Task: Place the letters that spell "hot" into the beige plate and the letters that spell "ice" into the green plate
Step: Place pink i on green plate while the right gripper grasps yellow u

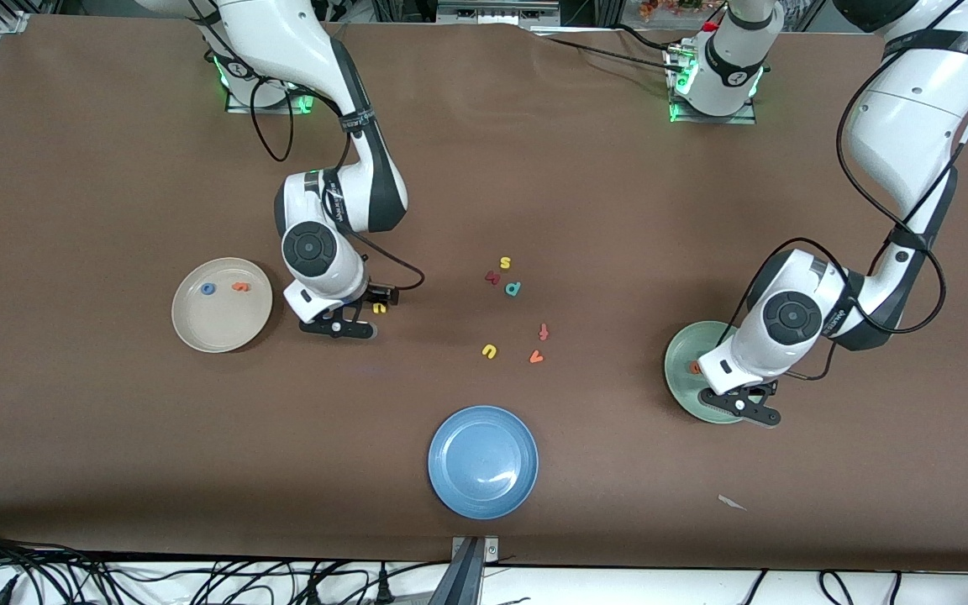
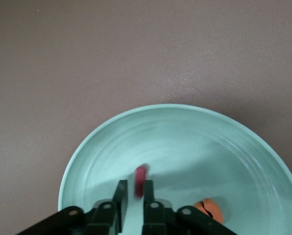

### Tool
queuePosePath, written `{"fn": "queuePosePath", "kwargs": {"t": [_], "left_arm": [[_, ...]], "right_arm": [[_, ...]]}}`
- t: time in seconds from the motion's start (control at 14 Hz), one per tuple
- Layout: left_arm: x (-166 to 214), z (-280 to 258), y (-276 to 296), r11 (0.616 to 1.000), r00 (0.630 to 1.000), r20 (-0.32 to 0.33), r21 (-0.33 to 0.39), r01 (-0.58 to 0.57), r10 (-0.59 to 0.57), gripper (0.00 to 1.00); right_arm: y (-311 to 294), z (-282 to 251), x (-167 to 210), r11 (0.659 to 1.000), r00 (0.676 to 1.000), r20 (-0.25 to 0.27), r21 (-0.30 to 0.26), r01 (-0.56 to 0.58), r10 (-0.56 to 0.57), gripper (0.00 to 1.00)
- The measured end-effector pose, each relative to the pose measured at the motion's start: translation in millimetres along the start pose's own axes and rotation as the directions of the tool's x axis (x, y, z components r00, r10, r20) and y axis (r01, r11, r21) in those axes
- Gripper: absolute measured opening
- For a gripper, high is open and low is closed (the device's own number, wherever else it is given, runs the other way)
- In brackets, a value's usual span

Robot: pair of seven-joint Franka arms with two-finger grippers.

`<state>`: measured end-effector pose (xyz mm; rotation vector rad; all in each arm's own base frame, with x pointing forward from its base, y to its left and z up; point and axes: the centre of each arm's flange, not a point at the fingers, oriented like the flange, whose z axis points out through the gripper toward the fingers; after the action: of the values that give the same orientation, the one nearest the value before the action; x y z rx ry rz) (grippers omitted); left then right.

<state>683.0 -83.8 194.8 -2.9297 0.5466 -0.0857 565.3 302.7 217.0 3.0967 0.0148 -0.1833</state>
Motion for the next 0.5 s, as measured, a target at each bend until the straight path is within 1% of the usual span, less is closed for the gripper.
{"fn": "queuePosePath", "kwargs": {"t": [0.07,0.14,0.21,0.29,0.36,0.43,0.5], "left_arm": [[1,-1,0,1.0,1.0,-0.003,0.001,0.0,0.0,0.33],[3,-3,-1,1.0,1.0,-0.006,0.001,0.001,-0.001,0.44],[4,-6,-1,1.0,1.0,-0.006,-0.003,0.004,-0.004,0.53],[5,-11,-1,1.0,1.0,0.004,-0.019,0.015,-0.015,0.64],[7,-21,1,0.999,0.999,0.025,-0.041,0.027,-0.026,0.73],[9,-36,3,0.998,0.998,0.049,-0.049,0.035,-0.033,0.82],[10,-57,3,0.998,0.997,0.067,-0.046,0.043,-0.039,0.93]], "right_arm": [[-4,2,-2,0.998,0.998,-0.004,0.004,0.059,-0.058,0.93],[-12,4,-4,0.995,0.995,-0.017,0.009,0.102,-0.102,0.94],[-21,7,-6,0.992,0.991,-0.035,0.014,0.128,-0.128,0.94],[-27,11,-7,0.989,0.988,-0.05,0.015,0.145,-0.144,0.94],[-29,16,-8,0.988,0.986,-0.06,0.012,0.156,-0.155,0.93],[-29,20,-6,0.987,0.985,-0.068,0.006,0.16,-0.16,0.92],[-27,24,-5,0.987,0.984,-0.073,0.001,0.164,-0.163,0.92]]}}
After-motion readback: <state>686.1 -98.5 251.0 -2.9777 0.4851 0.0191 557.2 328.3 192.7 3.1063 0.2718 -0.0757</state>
